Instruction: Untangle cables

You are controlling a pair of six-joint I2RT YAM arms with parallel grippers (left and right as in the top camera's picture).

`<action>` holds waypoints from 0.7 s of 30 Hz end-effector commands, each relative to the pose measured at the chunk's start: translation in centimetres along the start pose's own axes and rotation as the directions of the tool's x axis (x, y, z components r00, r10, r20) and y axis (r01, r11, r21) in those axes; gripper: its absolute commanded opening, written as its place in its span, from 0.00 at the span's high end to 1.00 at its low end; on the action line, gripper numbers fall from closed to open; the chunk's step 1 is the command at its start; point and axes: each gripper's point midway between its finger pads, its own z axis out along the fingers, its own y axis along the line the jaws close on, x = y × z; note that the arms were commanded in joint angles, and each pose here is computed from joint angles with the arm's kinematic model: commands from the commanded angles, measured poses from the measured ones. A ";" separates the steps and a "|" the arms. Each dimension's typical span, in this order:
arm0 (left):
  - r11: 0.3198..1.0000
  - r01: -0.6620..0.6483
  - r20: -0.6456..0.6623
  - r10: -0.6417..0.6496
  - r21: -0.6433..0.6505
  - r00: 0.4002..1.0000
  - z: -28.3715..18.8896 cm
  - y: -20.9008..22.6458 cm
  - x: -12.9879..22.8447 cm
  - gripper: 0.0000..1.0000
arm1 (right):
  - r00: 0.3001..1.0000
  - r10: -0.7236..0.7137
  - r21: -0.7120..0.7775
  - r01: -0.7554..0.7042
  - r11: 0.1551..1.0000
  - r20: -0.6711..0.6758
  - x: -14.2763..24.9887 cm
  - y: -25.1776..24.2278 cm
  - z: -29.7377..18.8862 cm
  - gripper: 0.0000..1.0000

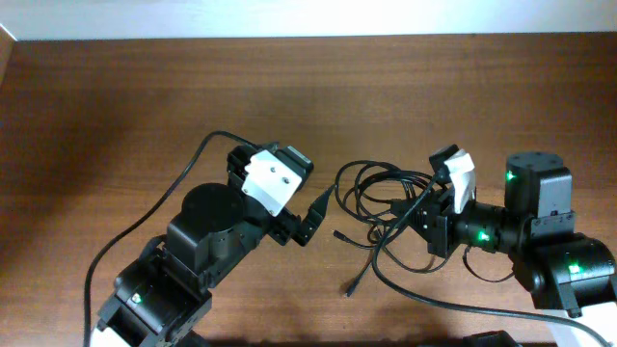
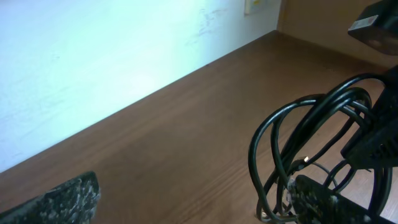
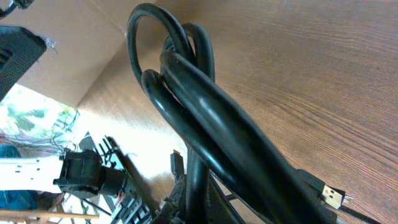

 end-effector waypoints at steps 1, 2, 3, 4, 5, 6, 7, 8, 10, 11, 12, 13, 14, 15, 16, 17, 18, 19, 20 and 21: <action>0.998 -0.018 0.007 0.017 0.065 1.000 0.2 -1.1 -0.5 0.01 | 0.990 -0.143 -0.073 0.143 0.987 0.009 0.0 1.6 -0.4 0.96; 0.993 -0.017 0.002 0.017 0.118 1.000 0.5 -2.0 -0.3 0.01 | 0.982 -0.190 -0.091 0.190 0.978 0.007 0.2 1.9 -0.5 0.96; 0.987 -0.016 -0.003 0.017 0.161 1.000 0.6 -2.8 -0.2 0.01 | 0.972 -0.237 -0.107 0.236 0.966 0.006 0.5 2.2 -0.5 0.96; 0.977 -0.025 -0.008 0.027 0.213 1.000 0.9 -3.7 0.0 0.01 | 0.959 -0.283 -0.116 0.281 0.953 0.002 0.8 2.3 -0.5 0.96; 0.947 -0.079 0.007 0.081 0.313 0.997 0.9 -5.4 0.2 0.01 | 0.942 -0.336 -0.122 0.333 0.935 -0.007 1.3 2.3 -0.5 0.96; 0.918 -0.117 0.026 0.115 0.380 0.993 0.8 -6.6 0.2 0.01 | 0.935 -0.356 -0.124 0.352 0.928 -0.010 1.5 2.3 -0.5 0.96; 0.876 -0.161 0.055 0.152 0.454 0.987 0.5 -8.0 0.3 0.01 | 0.921 -0.389 -0.127 0.384 0.914 -0.011 1.7 2.3 -0.6 0.96; 0.833 -0.205 0.089 0.186 0.515 0.978 0.1 -9.1 0.4 0.01 | 0.909 -0.418 -0.129 0.413 0.901 -0.009 1.8 2.3 -0.6 0.96; 0.796 -0.236 0.120 0.205 0.557 0.971 -0.4 -9.9 0.4 0.06 | 0.900 -0.436 -0.129 0.431 0.893 -0.006 1.8 2.3 -0.6 0.96; 0.782 -0.248 0.133 0.210 0.571 0.969 -0.6 -10.2 0.3 0.09 | 0.900 -0.436 -0.129 0.432 0.892 -0.006 1.7 2.3 -0.6 0.96; 0.783 -0.247 0.131 0.210 0.571 0.969 -0.6 -10.2 0.4 0.13 | 0.899 -0.437 -0.131 0.433 0.892 -0.005 1.7 2.4 -0.6 0.96; 0.783 -0.247 0.131 0.210 0.571 0.969 -0.6 -10.2 0.4 0.14 | 0.890 -0.456 -0.150 0.452 0.879 0.008 1.7 2.7 -0.6 0.96; 0.783 -0.247 0.131 0.210 0.571 0.969 -0.6 -10.2 0.4 0.16 | 0.875 -0.484 -0.185 0.481 0.857 0.034 1.8 3.4 -0.7 0.96; 0.782 -0.247 0.131 0.210 0.572 0.969 -0.6 -10.2 0.4 0.23 | 0.863 -0.503 -0.207 0.502 0.840 0.051 1.8 3.9 -0.8 0.96; 0.780 -0.247 0.132 0.209 0.575 0.969 -0.6 -10.3 0.4 0.36 | 0.857 -0.512 -0.216 0.511 0.832 0.056 1.9 4.0 -0.9 0.96; 0.769 -0.247 0.138 0.205 0.590 0.969 -0.8 -10.5 0.3 0.41 | 0.857 -0.512 -0.216 0.511 0.832 0.056 1.9 4.0 -0.9 0.96; 0.759 -0.246 0.142 0.201 0.603 0.969 -1.0 -10.8 0.3 0.40 | 0.857 -0.512 -0.216 0.511 0.832 0.056 1.9 4.1 -0.9 0.96; 0.757 -0.245 0.142 0.200 0.606 0.969 -1.0 -10.8 0.3 0.34 | 0.856 -0.514 -0.220 0.513 0.829 0.060 1.9 4.1 -0.9 0.96; 0.757 -0.245 0.142 0.200 0.606 0.969 -1.0 -10.8 0.3 0.35 | 0.838 -0.539 -0.251 0.543 0.802 0.090 2.0 4.8 -1.0 0.96; 0.757 -0.244 0.141 0.200 0.606 0.970 -1.0 -10.8 0.3 0.39 | 0.834 -0.543 -0.254 0.548 0.797 0.095 1.9 4.9 -1.1 0.96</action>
